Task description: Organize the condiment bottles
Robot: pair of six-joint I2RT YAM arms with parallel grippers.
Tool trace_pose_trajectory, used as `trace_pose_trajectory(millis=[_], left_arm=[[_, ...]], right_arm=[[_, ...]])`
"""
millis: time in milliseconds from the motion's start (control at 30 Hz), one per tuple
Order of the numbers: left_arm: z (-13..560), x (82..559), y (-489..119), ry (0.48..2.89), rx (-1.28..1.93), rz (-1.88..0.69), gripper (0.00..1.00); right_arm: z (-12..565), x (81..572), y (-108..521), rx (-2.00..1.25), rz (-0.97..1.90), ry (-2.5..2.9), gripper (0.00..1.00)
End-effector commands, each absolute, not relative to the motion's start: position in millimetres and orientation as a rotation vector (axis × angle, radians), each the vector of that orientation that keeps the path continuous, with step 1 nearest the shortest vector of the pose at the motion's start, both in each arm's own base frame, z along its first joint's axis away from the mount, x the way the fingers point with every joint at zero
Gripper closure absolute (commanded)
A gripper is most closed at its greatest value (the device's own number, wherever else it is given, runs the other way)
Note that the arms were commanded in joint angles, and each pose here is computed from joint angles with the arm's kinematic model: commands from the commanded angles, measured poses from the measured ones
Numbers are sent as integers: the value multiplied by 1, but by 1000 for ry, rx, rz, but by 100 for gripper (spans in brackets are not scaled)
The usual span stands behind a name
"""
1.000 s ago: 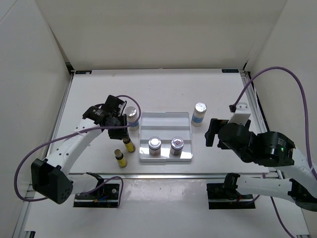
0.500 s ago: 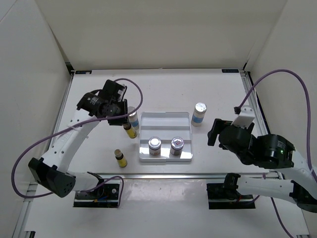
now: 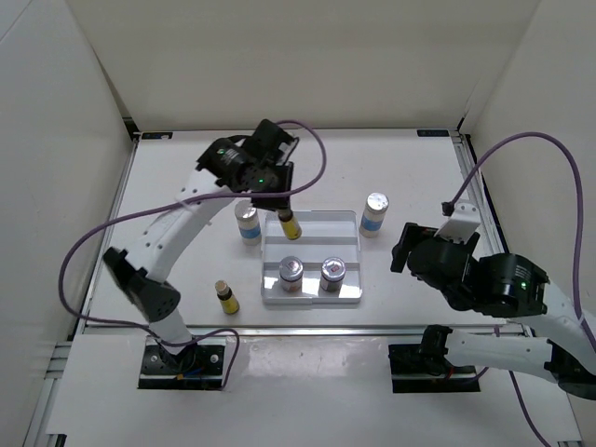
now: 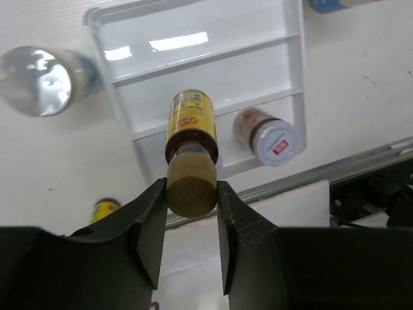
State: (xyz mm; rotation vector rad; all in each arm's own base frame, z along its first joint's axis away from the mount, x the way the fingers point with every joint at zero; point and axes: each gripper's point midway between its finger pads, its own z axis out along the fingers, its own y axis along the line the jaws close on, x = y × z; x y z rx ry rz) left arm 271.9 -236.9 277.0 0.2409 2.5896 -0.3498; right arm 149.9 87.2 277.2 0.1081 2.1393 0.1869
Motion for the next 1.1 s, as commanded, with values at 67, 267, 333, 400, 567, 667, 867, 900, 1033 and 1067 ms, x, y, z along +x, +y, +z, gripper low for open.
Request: trace_pose_trajectory(millis=[67, 267, 333, 400, 567, 667, 867, 900, 1033, 1067], left_arm=[[287, 280, -301, 2528, 348, -424, 88], [257, 291, -351, 2570, 430, -405, 88], [253, 297, -357, 2568, 429, -406, 88], [241, 296, -367, 2590, 452, -402, 87], [219, 298, -378, 2628, 477, -382, 87], [209, 299, -382, 2646, 485, -379, 87], [196, 302, -385, 2667, 490, -359, 81], [196, 301, -386, 2671, 493, -369, 79], [192, 301, -387, 2679, 495, -362, 66], [192, 301, -387, 2679, 495, -362, 60]], right_arm=[[255, 141, 49, -40, -135, 2214, 0], [257, 139, 46, -25, -107, 2206, 0], [260, 138, 41, -6, -71, 2194, 0], [262, 136, 37, 8, -42, 2185, 0], [263, 134, 32, 45, 15, 2167, 0], [263, 134, 33, 41, 5, 2171, 0], [259, 136, 40, 4, -42, 2195, 0], [259, 136, 40, 3, -42, 2195, 0], [259, 136, 40, 3, -42, 2195, 0], [259, 136, 40, 3, -42, 2195, 0]])
